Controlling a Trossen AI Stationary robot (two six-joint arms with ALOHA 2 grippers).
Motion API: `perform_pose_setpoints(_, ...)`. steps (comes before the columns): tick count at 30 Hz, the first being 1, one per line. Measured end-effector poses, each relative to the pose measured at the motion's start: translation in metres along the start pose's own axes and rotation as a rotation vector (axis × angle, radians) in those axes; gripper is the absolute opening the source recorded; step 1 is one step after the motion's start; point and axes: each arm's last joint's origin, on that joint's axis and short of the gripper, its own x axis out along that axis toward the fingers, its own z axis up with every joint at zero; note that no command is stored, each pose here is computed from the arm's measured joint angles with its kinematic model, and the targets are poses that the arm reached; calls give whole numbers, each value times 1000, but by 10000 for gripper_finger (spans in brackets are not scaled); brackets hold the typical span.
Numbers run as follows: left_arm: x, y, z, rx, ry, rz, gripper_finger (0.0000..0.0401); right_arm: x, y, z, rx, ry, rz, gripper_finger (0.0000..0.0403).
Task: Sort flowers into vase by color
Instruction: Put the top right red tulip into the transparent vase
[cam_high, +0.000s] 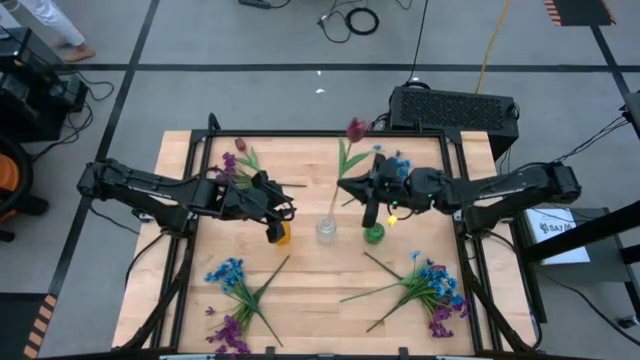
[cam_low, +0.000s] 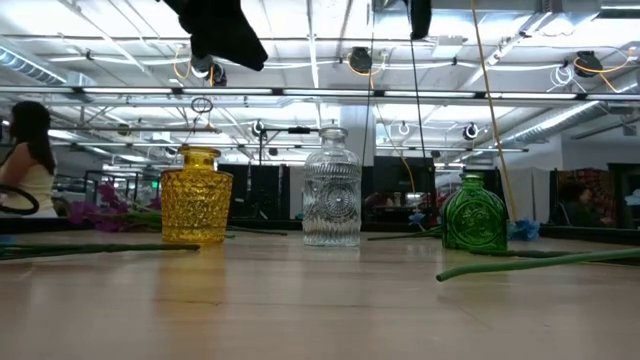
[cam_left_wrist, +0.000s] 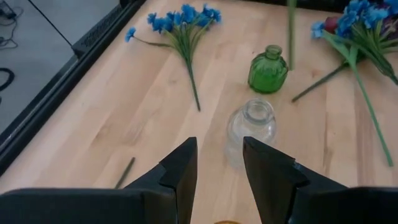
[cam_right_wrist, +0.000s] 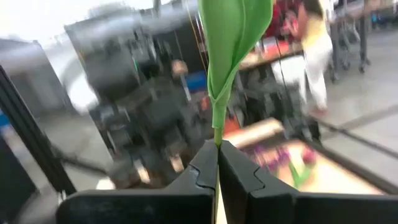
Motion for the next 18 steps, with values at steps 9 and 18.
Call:
perform_pose_setpoints(9,0,0,-1,50,14,3,137,14,1,-20,-42,64,14,0)
perform_pose_setpoints(18,1,2,0,50,3,16,137,15,-3,-30,-60,129,-17,0)
